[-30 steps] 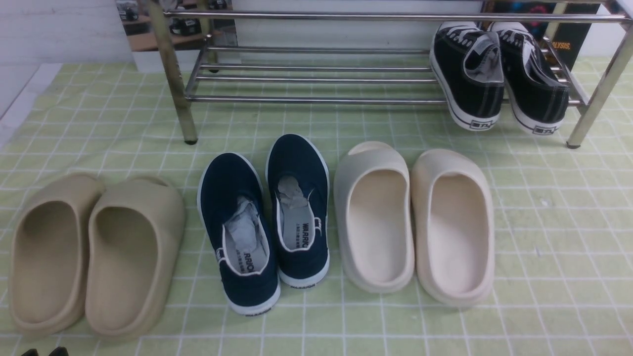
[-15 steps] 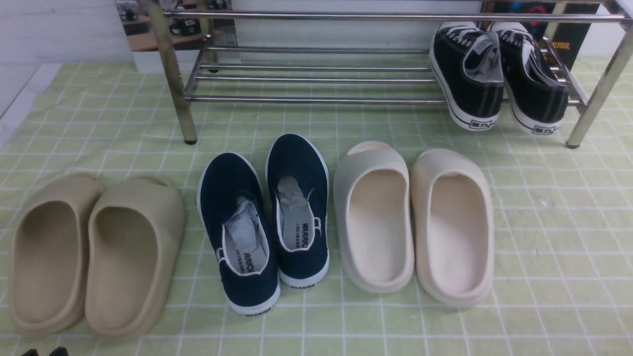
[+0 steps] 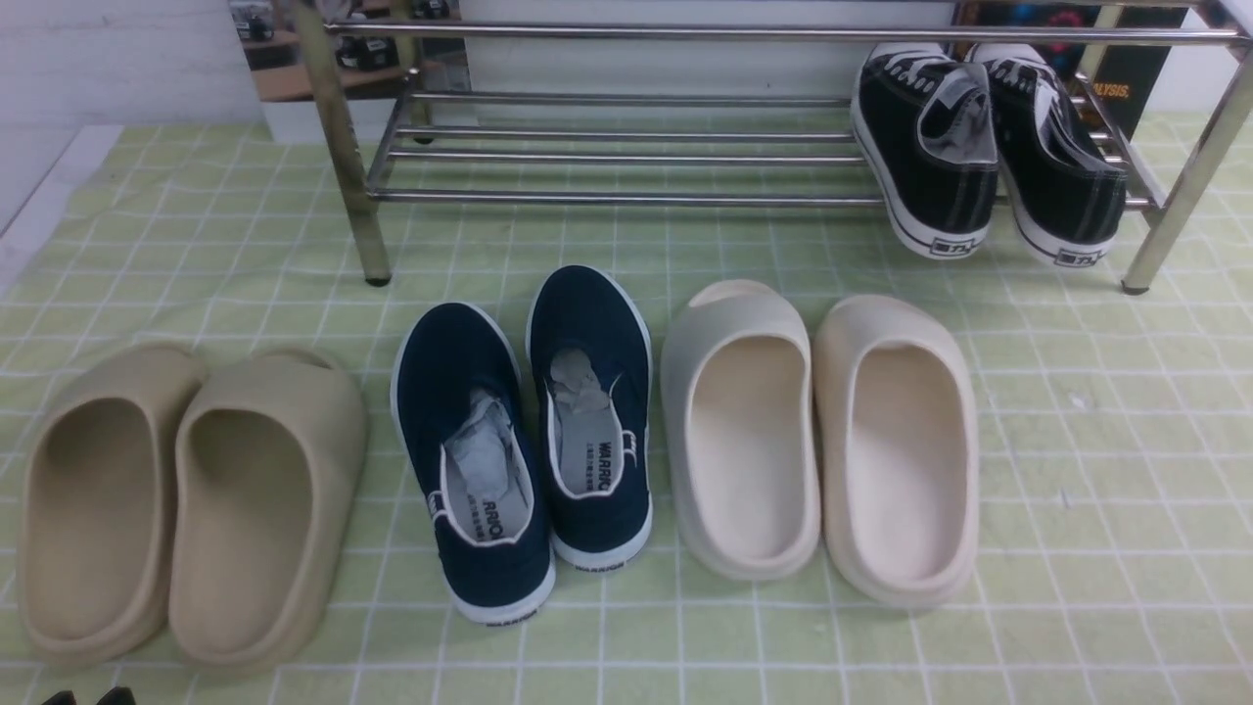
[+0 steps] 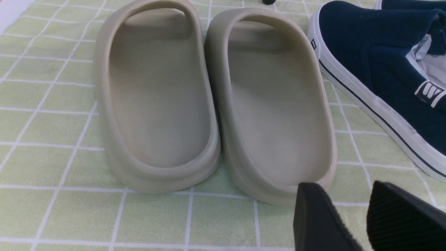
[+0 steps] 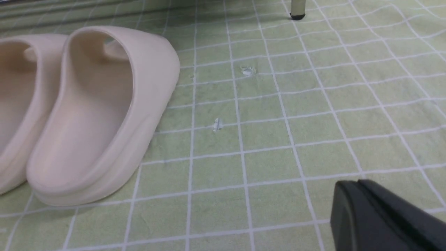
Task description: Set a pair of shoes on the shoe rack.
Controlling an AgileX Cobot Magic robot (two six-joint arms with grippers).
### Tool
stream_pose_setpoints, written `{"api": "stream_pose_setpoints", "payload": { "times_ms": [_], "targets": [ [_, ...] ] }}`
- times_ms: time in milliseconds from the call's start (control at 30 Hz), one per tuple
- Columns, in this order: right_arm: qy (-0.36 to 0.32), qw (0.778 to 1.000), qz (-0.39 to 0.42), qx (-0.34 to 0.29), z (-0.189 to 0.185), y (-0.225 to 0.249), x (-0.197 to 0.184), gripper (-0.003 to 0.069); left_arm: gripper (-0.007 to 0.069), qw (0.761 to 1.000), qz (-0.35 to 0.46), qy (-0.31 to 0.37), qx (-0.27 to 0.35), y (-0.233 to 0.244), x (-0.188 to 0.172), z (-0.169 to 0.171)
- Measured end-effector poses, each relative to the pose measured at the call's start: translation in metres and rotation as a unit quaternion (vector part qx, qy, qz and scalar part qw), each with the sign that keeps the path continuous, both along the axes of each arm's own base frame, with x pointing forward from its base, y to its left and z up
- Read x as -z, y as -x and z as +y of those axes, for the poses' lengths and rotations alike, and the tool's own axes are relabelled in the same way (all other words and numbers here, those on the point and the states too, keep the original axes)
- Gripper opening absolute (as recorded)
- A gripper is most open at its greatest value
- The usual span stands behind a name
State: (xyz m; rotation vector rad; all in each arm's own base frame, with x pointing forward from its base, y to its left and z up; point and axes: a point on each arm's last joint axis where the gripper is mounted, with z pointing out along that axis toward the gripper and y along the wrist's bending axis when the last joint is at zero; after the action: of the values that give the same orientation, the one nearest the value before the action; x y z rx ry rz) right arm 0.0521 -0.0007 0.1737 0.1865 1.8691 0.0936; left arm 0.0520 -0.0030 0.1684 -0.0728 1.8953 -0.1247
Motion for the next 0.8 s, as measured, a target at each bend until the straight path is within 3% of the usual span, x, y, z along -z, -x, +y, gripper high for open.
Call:
{"api": "stream_pose_setpoints", "payload": {
  "times_ms": [800],
  "targets": [
    [-0.001, 1.0, 0.0, 0.0, 0.0, 0.0, 0.0, 0.0015, 0.0239, 1.0, 0.0, 0.0, 0.0, 0.0, 0.0, 0.0]
  ]
}}
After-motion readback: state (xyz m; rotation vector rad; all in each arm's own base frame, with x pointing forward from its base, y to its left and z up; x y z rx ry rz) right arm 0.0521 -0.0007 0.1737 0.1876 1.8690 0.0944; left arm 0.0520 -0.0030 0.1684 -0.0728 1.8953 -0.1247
